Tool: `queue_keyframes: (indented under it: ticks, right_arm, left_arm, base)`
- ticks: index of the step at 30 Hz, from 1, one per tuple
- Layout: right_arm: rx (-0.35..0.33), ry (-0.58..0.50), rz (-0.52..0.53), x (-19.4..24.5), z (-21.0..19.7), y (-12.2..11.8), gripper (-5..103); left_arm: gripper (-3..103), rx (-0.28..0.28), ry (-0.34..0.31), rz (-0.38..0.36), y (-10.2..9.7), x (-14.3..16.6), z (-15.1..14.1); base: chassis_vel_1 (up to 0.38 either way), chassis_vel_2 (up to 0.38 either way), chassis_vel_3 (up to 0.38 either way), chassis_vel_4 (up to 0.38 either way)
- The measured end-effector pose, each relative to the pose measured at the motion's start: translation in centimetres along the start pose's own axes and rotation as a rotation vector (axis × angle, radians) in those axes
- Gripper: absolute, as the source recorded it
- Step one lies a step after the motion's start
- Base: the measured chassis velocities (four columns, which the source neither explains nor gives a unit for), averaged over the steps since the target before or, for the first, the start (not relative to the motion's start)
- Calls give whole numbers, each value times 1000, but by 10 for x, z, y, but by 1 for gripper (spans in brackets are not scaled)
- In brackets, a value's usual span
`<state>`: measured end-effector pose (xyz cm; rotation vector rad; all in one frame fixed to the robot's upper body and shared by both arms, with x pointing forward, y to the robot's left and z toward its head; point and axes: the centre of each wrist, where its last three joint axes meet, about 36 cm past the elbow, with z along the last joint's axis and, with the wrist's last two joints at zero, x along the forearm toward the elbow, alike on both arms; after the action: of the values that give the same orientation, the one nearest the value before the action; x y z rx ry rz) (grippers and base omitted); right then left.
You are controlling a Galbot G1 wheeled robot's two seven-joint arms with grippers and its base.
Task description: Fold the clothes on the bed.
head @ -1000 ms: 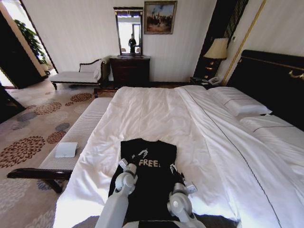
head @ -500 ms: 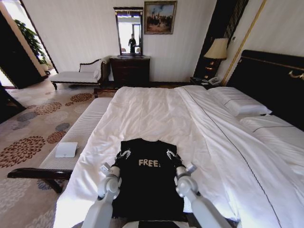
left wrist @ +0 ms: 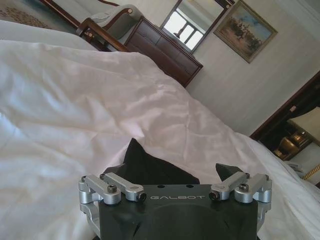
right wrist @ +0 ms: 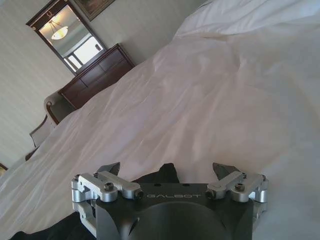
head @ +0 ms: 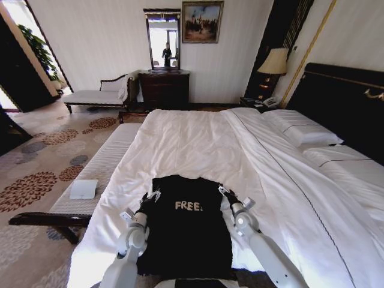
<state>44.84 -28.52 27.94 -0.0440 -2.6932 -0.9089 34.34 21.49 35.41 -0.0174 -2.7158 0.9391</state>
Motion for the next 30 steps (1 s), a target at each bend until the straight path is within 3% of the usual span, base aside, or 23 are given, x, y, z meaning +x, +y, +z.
queue_keyframes:
  ticks: [4, 6, 9, 12, 15, 18, 24, 30]
  right_arm:
    - [-23, 7, -38, -4, 9, -7, 83]
    - [-23, 8, -43, -3, 10, -8, 83]
    - [-13, 1, -45, -2, 13, -13, 66]
    - [-11, -5, -42, -3, 14, -14, 61]
    - [-8, -10, -39, -3, 15, -15, 44]
    - [-5, -12, -35, -3, 17, -16, 38]
    - [10, -19, -26, -8, 22, -18, 12]
    - [15, -67, -22, -12, 17, -14, 1]
  left_arm:
    - [100, 0, -4, -9, 1, 7, 2]
    - [100, 0, -5, -11, 1, 8, 1]
    - [100, -2, -13, -18, 4, 10, -1]
    - [100, -2, -16, -21, 5, 11, -2]
    - [100, -2, -18, -23, 6, 11, -3]
    - [100, -1, -18, -23, 6, 11, -3]
    - [100, -2, -14, -24, 5, 11, -1]
    - [100, -7, -11, -25, 8, 3, -2]
  base:
    - [0, 0, 0, 0]
    - [0, 0, 0, 0]
    - [0, 0, 0, 0]
    - [0, 0, 0, 0]
    - [0, 0, 0, 0]
    - [0, 0, 0, 0]
    - [0, 0, 0, 0]
    - [0, 0, 0, 0]
